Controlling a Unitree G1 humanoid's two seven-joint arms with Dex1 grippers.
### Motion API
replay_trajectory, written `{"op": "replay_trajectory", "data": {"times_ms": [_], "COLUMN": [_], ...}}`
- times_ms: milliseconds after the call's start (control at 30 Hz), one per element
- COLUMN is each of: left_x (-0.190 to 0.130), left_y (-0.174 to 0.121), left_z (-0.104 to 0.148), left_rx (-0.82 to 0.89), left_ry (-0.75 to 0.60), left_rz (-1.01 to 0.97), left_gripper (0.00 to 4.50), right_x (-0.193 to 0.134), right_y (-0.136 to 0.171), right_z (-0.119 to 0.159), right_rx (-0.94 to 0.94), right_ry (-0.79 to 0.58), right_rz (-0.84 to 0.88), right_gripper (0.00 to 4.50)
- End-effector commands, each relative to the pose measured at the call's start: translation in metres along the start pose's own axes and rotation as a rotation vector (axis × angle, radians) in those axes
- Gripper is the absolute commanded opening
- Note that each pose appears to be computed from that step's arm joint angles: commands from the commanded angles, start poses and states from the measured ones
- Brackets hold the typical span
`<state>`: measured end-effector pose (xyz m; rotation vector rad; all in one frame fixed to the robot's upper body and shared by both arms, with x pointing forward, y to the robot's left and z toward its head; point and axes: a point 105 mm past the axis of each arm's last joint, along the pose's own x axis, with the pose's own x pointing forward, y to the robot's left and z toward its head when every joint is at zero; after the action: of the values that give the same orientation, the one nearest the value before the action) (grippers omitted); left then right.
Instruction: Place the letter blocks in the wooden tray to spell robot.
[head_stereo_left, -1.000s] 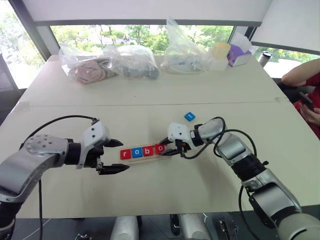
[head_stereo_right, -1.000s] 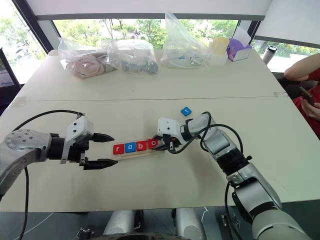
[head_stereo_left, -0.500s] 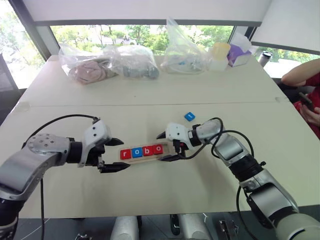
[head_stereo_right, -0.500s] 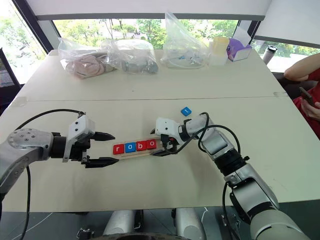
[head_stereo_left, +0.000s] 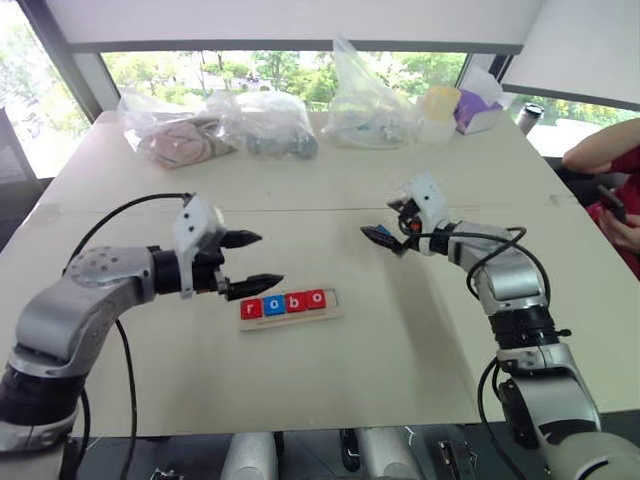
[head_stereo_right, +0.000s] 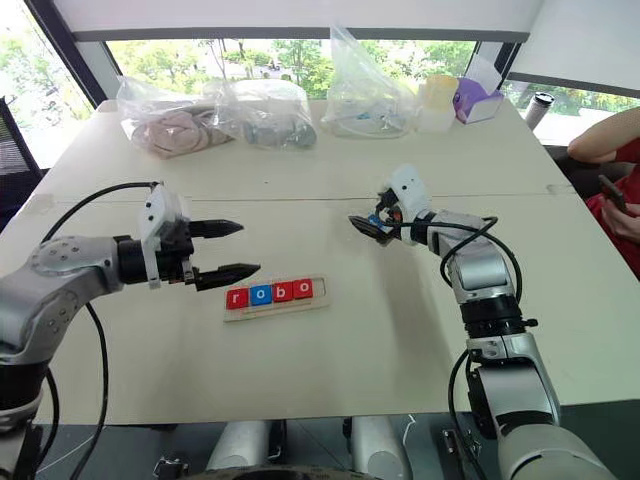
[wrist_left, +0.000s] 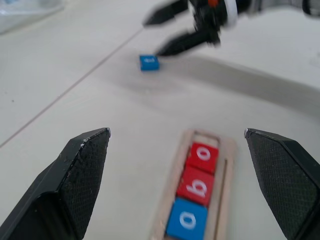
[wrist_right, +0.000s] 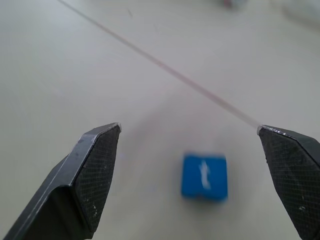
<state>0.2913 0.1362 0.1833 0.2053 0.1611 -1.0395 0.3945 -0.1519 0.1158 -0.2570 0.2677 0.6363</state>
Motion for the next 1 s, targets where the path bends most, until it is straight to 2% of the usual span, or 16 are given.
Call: {"op": "replay_trajectory", "data": {"times_ms": [33,300,400,533,567,667,767,833,867,1000], "left_x": [0.010,0.029,0.025,0.021,0.021,0.021,0.027,0.028,0.029,0.034], "left_y": [0.005,0.004,0.005,0.008,0.008,0.008,0.004,0.000,-0.004,-0.023], "left_z": [0.013,0.009,0.008,0.006,0.006,0.005,0.008,0.011,0.012,0.014], "left_rx": [0.049,0.067,0.063,0.058,0.057,0.055,0.063,0.085,0.095,0.110], "left_ry": [-0.061,-0.062,-0.060,-0.053,-0.053,-0.055,-0.068,-0.076,-0.071,-0.057], "left_rz": [0.032,0.011,0.026,0.046,0.047,0.046,0.038,0.034,0.015,-0.106], "left_gripper": [4.50,4.50,4.50,4.50,4.50,4.50,4.50,4.50,4.50,4.50], "right_x": [0.009,0.034,0.035,0.033,0.033,0.032,0.021,-0.002,-0.015,-0.044], "right_y": [-0.005,-0.014,-0.013,-0.011,-0.011,-0.012,-0.034,-0.043,-0.037,0.025], "right_z": [0.003,-0.008,-0.009,-0.008,-0.008,-0.007,0.009,0.017,0.017,-0.006], "right_rx": [-0.009,0.013,-0.002,0.009,0.015,0.024,0.083,0.199,0.247,0.416], "right_ry": [-0.022,0.003,-0.003,-0.013,-0.014,-0.018,-0.053,-0.065,-0.066,0.032], "right_rz": [-0.043,-0.082,-0.066,-0.058,-0.060,-0.071,-0.249,-0.425,-0.478,-0.507], "right_gripper": [4.46,4.46,3.57,1.54,1.21,1.23,1.23,1.23,1.23,1.23]}}
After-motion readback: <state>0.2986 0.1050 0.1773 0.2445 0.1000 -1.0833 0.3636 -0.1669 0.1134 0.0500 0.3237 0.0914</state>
